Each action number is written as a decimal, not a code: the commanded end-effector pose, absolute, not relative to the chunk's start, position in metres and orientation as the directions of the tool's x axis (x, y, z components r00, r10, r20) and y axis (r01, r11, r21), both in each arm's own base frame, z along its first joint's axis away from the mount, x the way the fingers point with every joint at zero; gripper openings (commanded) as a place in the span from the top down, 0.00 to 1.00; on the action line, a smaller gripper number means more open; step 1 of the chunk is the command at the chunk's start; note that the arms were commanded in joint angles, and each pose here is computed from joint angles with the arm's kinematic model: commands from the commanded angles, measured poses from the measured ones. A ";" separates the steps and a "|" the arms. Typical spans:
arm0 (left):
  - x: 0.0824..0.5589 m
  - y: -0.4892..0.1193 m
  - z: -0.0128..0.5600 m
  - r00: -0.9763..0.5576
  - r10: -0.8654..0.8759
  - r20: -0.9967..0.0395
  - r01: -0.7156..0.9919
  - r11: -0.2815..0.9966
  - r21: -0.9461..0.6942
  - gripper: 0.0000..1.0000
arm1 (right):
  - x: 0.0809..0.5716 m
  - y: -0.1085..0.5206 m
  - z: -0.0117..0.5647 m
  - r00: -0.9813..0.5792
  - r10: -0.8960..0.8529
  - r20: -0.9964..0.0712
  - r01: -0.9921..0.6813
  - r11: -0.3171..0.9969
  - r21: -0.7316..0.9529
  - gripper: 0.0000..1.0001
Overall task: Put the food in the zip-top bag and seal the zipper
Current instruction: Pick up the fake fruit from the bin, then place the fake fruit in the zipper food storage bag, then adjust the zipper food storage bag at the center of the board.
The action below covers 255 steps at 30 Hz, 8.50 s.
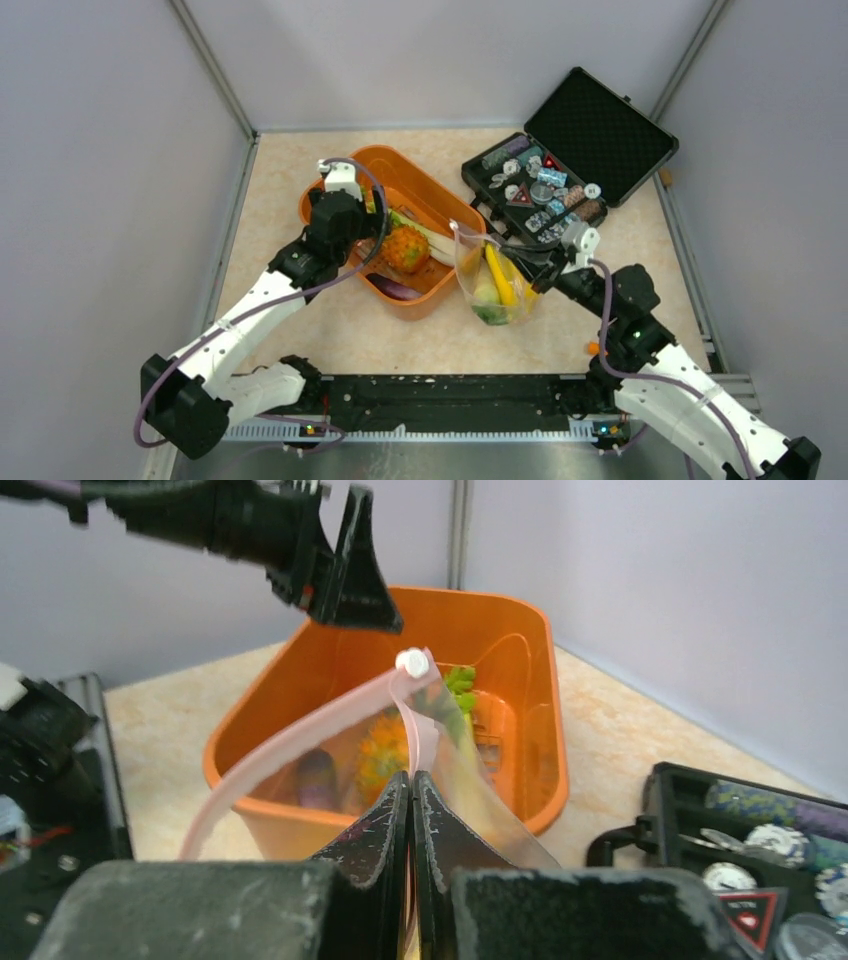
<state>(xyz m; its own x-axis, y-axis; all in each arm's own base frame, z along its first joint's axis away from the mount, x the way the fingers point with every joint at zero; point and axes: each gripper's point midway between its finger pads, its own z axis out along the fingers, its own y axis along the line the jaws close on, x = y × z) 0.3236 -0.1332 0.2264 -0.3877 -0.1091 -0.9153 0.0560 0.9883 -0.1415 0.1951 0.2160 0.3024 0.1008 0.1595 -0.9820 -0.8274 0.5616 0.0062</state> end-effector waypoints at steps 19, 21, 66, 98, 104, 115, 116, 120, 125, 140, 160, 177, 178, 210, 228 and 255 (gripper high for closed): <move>0.389 -0.158 0.262 -0.324 -0.201 -0.925 0.150 0.954 -0.260 0.01 | 0.225 0.150 0.279 0.115 0.115 -0.987 -0.541 0.840 0.035 1.00; 0.391 -0.182 0.260 -0.408 -0.147 -0.901 0.251 0.931 -0.265 0.01 | 0.227 0.149 0.278 0.092 0.102 -0.991 -0.533 0.845 0.037 1.00; 0.356 -0.191 0.145 -0.698 -0.434 -0.570 -0.142 0.864 -0.483 0.01 | 0.202 0.203 0.337 -0.007 0.104 -0.995 -0.772 0.631 0.071 1.00; 0.314 -0.199 0.094 -0.833 -0.324 -0.448 -0.124 0.899 -0.419 0.38 | 0.204 0.199 0.315 -0.036 0.138 -0.990 -0.747 0.654 0.118 1.00; 0.323 -0.196 0.125 -0.770 -0.345 -0.537 -0.084 0.889 -0.450 0.71 | 0.203 0.201 0.317 -0.047 0.162 -0.986 -0.751 0.645 0.142 1.00; 0.327 -0.196 0.214 -0.605 -0.410 -0.683 0.065 0.829 -0.556 0.95 | 0.207 0.198 0.321 -0.063 0.192 -0.979 -0.725 0.665 0.177 1.00; 0.326 -0.196 0.227 -0.578 -0.420 -0.700 0.093 0.818 -0.567 0.95 | 0.208 0.197 0.323 -0.064 0.195 -0.979 -0.721 0.669 0.181 1.00; 0.316 -0.193 0.284 -0.464 -0.456 -0.759 0.215 0.774 -0.596 0.96 | 0.214 0.192 0.324 -0.097 0.191 -0.977 -0.682 0.702 0.205 1.00; 0.299 -0.201 0.329 -0.385 -0.471 -0.794 0.361 0.715 -0.599 0.99 | 0.233 0.186 0.328 -0.194 0.236 -0.952 -0.569 0.763 0.305 1.00; 0.236 -0.264 0.437 -0.113 -0.460 -0.881 0.688 0.603 -0.403 0.99 | 0.262 0.213 0.334 -0.327 0.360 -0.874 -0.440 0.760 0.478 1.00; 0.231 -0.322 0.415 0.061 -0.443 -0.895 0.679 0.675 -0.288 1.00 | 0.256 0.225 0.375 -0.292 0.469 -0.834 -0.478 0.684 0.552 1.00; 0.232 -0.328 0.357 0.019 -0.425 -0.905 0.594 0.733 -0.332 0.91 | 0.247 0.227 0.376 -0.324 0.524 -0.788 -0.481 0.626 0.614 1.00; 0.233 -0.328 0.357 0.021 -0.421 -0.907 0.587 0.739 -0.329 0.88 | 0.247 0.227 0.376 -0.326 0.524 -0.787 -0.482 0.623 0.615 1.00; 0.208 -0.313 0.373 -0.008 -0.097 -0.995 0.700 0.710 -0.075 0.01 | 0.236 0.233 0.383 -0.315 0.478 -0.820 -0.560 0.604 0.568 1.00; 0.193 -0.278 0.297 -0.436 -0.208 -0.876 0.498 0.755 -0.427 0.20 | 0.252 0.210 0.360 -0.256 0.414 -0.873 -0.461 0.742 0.487 1.00; 0.204 -0.348 0.290 -0.582 -0.106 -0.806 0.569 0.655 -0.497 1.00 | 0.241 0.205 0.359 -0.241 0.384 -0.891 -0.494 0.742 0.453 1.00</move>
